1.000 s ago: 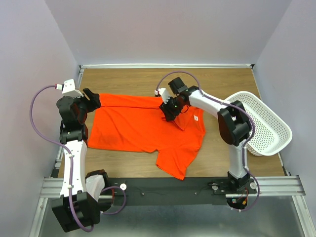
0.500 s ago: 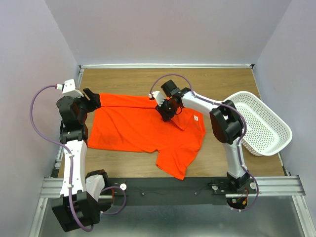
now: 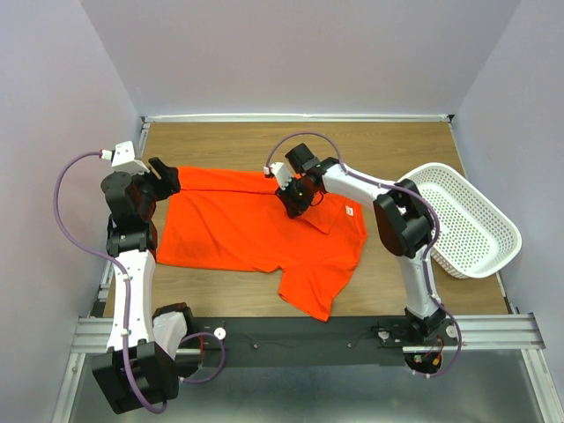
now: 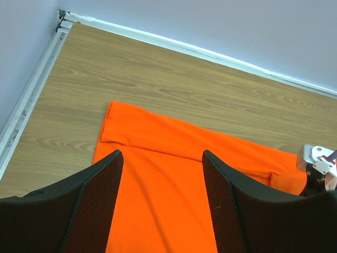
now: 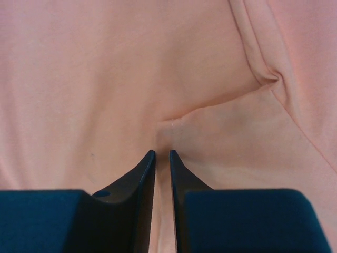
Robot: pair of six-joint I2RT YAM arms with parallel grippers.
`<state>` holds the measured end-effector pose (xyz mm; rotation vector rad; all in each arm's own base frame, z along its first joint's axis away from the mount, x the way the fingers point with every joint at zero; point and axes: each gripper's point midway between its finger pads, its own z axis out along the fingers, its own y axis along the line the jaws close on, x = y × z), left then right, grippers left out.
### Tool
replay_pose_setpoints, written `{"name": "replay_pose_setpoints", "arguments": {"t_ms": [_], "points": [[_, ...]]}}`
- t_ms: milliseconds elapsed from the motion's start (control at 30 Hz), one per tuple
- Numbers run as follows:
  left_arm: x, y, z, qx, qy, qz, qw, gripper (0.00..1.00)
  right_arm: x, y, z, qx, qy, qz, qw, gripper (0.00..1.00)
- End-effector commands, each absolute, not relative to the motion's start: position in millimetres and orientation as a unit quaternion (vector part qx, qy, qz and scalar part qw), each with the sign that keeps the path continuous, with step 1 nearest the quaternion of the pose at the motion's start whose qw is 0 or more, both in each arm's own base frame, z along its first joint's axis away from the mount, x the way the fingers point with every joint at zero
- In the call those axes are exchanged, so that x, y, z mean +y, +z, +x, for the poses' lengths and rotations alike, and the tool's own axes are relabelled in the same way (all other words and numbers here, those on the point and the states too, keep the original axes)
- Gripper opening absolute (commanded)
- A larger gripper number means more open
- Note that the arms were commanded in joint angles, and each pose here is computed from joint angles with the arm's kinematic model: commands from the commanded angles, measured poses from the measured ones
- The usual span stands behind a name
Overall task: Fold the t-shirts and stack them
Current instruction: Fold the tshirt
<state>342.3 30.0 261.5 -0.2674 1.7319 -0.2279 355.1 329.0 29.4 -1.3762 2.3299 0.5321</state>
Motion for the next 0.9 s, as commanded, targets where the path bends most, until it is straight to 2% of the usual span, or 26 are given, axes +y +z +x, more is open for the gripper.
{"name": "replay_pose_setpoints", "arguments": {"t_ms": [0, 33, 67, 167, 400, 567, 633, 733, 800, 833, 867], "points": [[24.7, 259.8, 342.8, 0.76, -0.108, -0.107, 0.632, 0.7, 344.2, 35.1, 352.5, 0.825, 0.214, -0.486, 0.194, 0.41], [24.4, 260.7, 342.8, 0.759, -0.108, -0.108, 0.633, 0.7, 343.7, 34.5, 352.4, 0.825, 0.213, -0.487, 0.193, 0.5], [24.2, 260.2, 343.0, 0.76, -0.108, -0.107, 0.632, 0.7, 343.3, 34.7, 352.4, 0.825, 0.213, -0.487, 0.194, 0.53], [24.2, 260.2, 343.0, 0.76, -0.108, -0.107, 0.632, 0.7, 346.5, 38.6, 348.5, 0.821, 0.227, -0.488, 0.193, 0.53], [23.4, 257.8, 344.0, 0.762, -0.111, -0.106, 0.629, 0.7, 373.2, 64.2, 302.1, 0.772, 0.371, -0.495, 0.145, 0.5], [21.0, 239.2, 349.2, 0.776, -0.129, -0.12, 0.606, 0.72, 364.8, 93.4, 307.6, 0.762, 0.347, -0.514, 0.188, 0.5], [17.5, 214.5, 350.1, 0.795, -0.151, -0.155, 0.566, 0.72, 352.1, 119.4, 313.5, 0.76, 0.313, -0.521, 0.23, 0.5], [5.4, 167.6, 339.9, 0.825, -0.206, -0.212, 0.482, 0.7, 328.0, 125.1, 294.4, 0.741, 0.29, -0.554, 0.244, 0.5], [-1.3, 142.5, 328.3, 0.838, -0.23, -0.242, 0.431, 0.61, 310.5, 133.4, 260.7, 0.699, 0.304, -0.596, 0.252, 0.52], [-4.2, 133.5, 324.0, 0.84, -0.24, -0.267, 0.406, 0.61, 308.3, 138.4, 237.2, 0.671, 0.342, -0.61, 0.248, 0.52], [-0.2, 126.4, 320.7, 0.842, -0.228, -0.289, 0.394, 0.61, 303.3, 153.4, 222.0, 0.621, 0.35, -0.645, 0.276, 0.54]]}}
